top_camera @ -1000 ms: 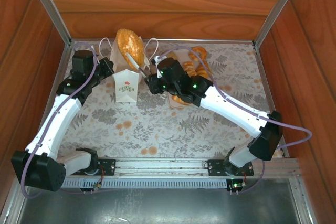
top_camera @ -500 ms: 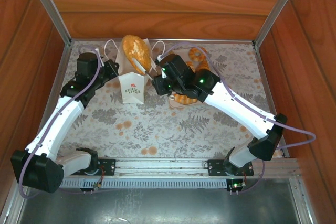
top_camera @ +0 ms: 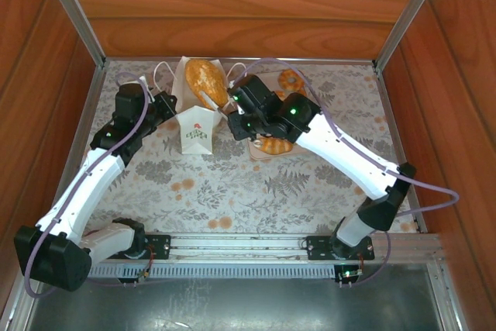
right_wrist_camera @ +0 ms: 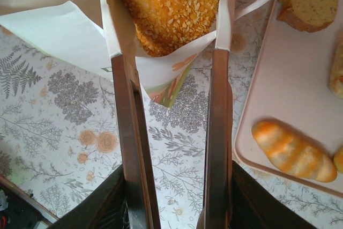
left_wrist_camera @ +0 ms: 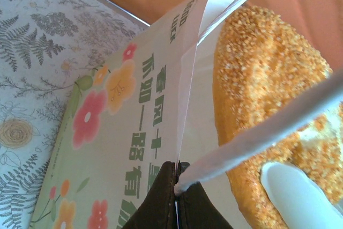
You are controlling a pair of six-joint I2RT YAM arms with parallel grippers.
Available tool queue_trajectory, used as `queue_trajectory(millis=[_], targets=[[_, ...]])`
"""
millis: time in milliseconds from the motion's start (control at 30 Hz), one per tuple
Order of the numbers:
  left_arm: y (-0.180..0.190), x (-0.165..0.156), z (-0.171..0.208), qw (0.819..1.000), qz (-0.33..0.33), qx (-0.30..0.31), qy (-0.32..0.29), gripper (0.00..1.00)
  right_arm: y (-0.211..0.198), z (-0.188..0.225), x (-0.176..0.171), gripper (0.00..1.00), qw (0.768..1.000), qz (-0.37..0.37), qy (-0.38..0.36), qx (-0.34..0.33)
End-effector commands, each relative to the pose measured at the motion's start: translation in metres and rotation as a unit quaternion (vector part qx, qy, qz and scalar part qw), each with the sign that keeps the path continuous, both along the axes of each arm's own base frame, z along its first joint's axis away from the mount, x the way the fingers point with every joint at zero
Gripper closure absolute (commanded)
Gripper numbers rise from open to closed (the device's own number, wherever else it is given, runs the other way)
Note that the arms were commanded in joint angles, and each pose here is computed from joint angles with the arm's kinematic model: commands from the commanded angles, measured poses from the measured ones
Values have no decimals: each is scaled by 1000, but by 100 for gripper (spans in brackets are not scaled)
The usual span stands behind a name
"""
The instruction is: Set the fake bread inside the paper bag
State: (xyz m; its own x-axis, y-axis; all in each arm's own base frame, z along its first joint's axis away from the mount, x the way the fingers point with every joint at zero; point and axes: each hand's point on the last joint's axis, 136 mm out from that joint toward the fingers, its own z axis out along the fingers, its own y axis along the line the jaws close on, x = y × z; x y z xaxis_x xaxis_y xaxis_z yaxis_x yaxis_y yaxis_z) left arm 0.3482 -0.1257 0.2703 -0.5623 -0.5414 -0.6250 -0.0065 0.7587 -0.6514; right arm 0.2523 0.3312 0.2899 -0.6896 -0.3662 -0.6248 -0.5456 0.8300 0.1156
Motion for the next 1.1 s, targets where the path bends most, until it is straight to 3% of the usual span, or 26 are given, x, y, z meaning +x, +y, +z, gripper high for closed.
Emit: queue_trajectory(millis=[0, 167, 333, 833, 1067], targets=[[-7, 3, 6, 1000, -10, -9, -15, 100, -5, 6, -1, 87, 1000, 7, -1, -26], [-13, 4, 7, 1000, -21, -10, -19, 100, -2, -3, 3, 86, 998, 17, 25, -54], [-19, 5, 6, 999, -39, -6, -23, 100, 6, 9, 2, 86, 998, 43, 37, -29], [4, 3, -6, 1000, 5, 14, -3, 100, -8, 18, -8, 87, 997, 66, 20, -36], [-9, 2, 5, 999, -39, 16, -28, 100, -15, 12, -4, 86, 997, 50, 40, -49]])
